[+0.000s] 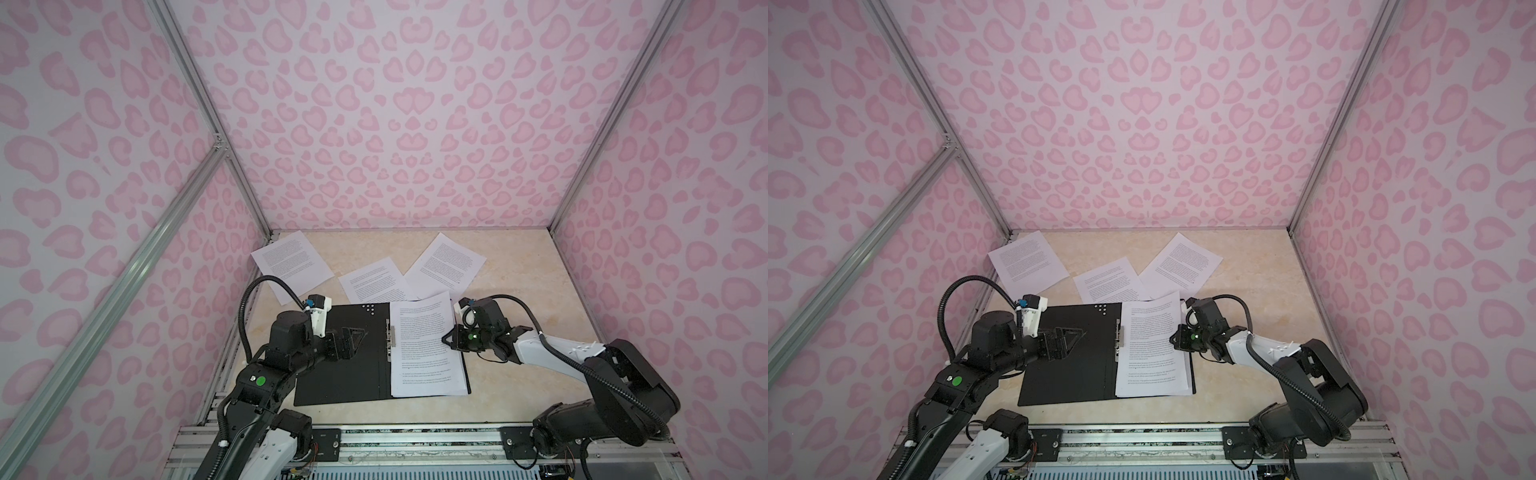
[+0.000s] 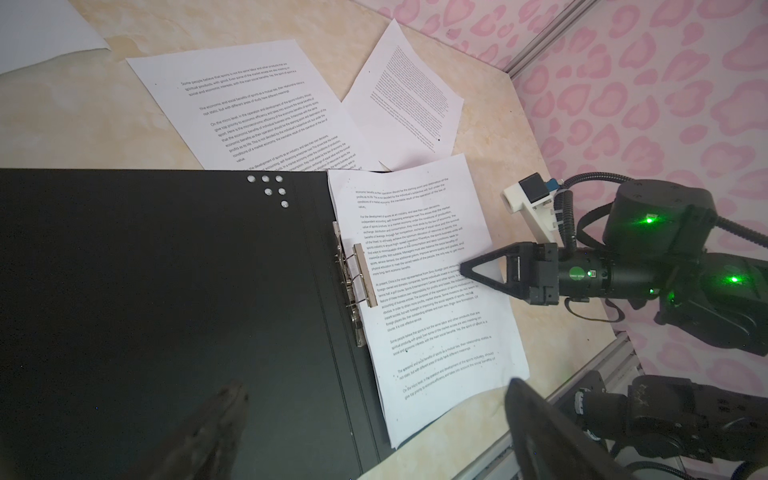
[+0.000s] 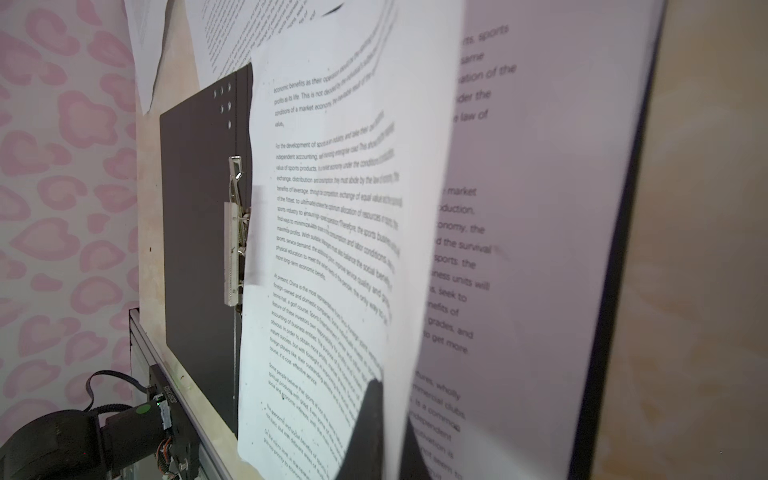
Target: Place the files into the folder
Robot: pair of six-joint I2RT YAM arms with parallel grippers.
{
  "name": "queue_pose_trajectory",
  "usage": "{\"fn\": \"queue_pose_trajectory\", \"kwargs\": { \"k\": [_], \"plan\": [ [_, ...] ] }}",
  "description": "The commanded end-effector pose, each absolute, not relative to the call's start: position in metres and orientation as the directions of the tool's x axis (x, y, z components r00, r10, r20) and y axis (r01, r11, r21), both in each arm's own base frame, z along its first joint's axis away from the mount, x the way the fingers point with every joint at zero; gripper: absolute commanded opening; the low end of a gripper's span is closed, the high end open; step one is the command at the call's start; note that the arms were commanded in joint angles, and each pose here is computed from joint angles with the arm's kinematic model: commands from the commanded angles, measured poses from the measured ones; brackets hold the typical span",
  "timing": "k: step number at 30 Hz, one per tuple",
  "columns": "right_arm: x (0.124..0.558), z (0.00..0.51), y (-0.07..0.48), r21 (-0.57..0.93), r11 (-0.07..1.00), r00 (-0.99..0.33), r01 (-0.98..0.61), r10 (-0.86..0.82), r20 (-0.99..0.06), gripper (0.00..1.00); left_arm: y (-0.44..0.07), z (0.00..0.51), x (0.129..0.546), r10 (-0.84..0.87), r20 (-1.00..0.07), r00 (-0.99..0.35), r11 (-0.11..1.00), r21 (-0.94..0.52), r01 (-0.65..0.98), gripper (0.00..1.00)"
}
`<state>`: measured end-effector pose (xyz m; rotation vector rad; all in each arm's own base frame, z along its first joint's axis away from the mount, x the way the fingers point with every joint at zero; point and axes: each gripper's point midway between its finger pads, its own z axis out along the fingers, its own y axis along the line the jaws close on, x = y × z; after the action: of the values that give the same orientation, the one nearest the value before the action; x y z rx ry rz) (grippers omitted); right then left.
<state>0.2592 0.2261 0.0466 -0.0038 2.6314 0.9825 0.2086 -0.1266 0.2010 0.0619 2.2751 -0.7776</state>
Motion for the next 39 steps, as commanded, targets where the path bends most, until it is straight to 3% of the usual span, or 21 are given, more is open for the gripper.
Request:
{"fn": "queue_pose_trajectory", "kwargs": {
  "k": [1, 14, 24, 30, 39],
  "plan": [
    [0.2579, 0.0430, 0.2256, 0.623, 0.772, -0.947, -0.125, 0.096, -0.308, 0.00, -0.1302, 0.2065, 0.2119, -0.172, -0.671, -0.721, 0.805, -0.518, 0.289, 0.97],
    [0.2570, 0.0427, 0.2251, 0.609, 0.782, -0.948, -0.134, 0.079, -0.310, 0.00, -0.1306, 0.2067, 0.2122, -0.170, -0.670, -0.722, 0.804, -0.518, 0.291, 0.97],
    [0.2600, 0.0445, 0.2254, 0.605, 0.785, -0.946, -0.135, 0.079, -0.314, 0.19, -0.1309, 0.2065, 0.2122, -0.170, -0.669, -0.723, 0.803, -0.519, 0.292, 0.97],
    [0.2619, 0.0437, 0.2218, 0.583, 0.802, -0.944, -0.128, 0.082, -0.320, 0.43, -0.1314, 0.2063, 0.2119, -0.169, -0.668, -0.725, 0.802, -0.521, 0.293, 0.97],
    [0.2650, 0.0428, 0.2182, 0.558, 0.821, -0.942, -0.121, 0.082, -0.325, 0.49, -0.1313, 0.2061, 0.2119, -0.169, -0.668, -0.725, 0.802, -0.521, 0.293, 0.97]
  ]
}}
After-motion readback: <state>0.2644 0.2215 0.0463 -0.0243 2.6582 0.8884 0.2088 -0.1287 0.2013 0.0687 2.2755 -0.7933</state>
